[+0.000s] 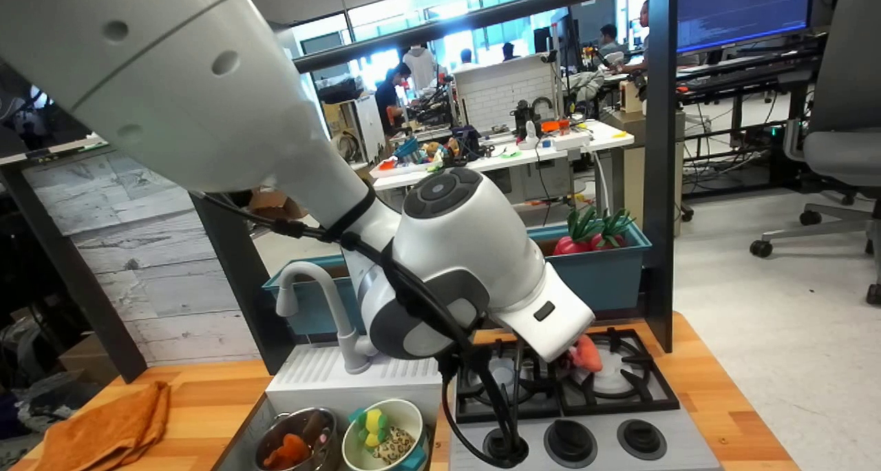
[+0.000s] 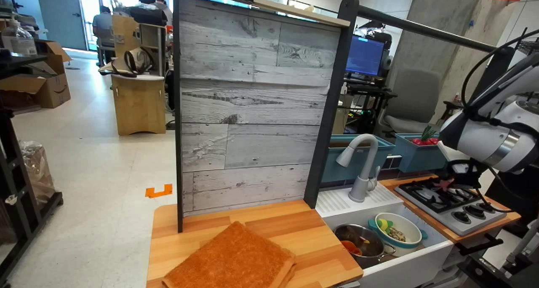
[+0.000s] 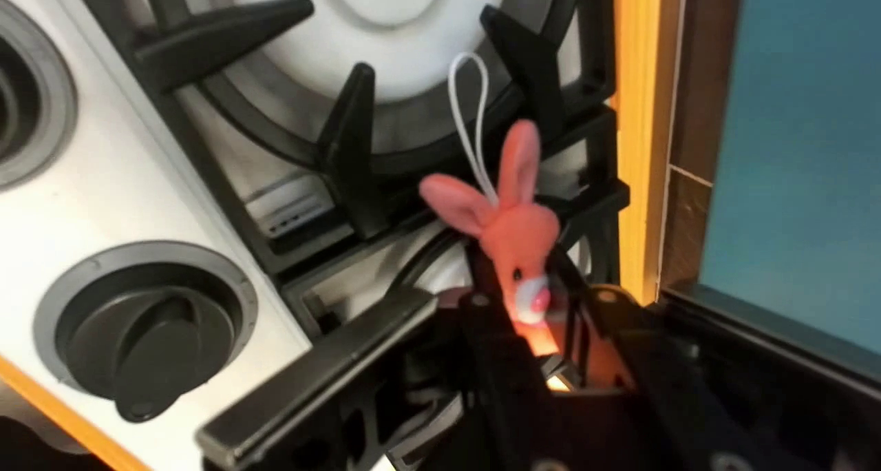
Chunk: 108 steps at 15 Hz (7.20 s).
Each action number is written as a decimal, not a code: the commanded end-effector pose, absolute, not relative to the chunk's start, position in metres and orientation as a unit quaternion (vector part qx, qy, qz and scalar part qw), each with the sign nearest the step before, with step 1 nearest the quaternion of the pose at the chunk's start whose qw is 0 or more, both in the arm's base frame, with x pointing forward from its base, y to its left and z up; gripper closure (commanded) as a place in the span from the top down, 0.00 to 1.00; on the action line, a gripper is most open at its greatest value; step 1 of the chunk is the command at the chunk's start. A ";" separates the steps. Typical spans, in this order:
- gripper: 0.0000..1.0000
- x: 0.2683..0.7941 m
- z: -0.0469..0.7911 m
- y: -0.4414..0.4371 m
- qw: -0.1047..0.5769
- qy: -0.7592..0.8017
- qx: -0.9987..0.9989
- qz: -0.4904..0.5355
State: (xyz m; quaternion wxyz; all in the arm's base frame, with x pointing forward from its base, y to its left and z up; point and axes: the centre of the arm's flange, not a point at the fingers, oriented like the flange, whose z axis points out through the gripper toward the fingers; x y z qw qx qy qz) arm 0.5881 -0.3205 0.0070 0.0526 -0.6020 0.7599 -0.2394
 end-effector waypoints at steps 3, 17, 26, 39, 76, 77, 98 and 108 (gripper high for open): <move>0.02 0.585 0.050 -0.290 0.034 0.759 -0.626 -0.177; 0.04 0.561 0.017 -0.080 0.142 0.620 -0.771 -0.007; 0.42 0.537 -0.020 -0.065 0.065 0.617 -0.784 0.001; 1.00 0.501 0.053 -0.027 0.069 0.515 -0.852 0.061; 1.00 0.447 0.147 0.050 -0.177 0.128 -0.975 0.046; 1.00 0.449 0.152 0.050 -0.175 0.102 -0.977 0.060; 1.00 0.527 0.153 0.243 0.062 -0.062 -0.993 0.074; 1.00 0.525 0.133 0.256 0.104 -0.044 -0.993 -0.018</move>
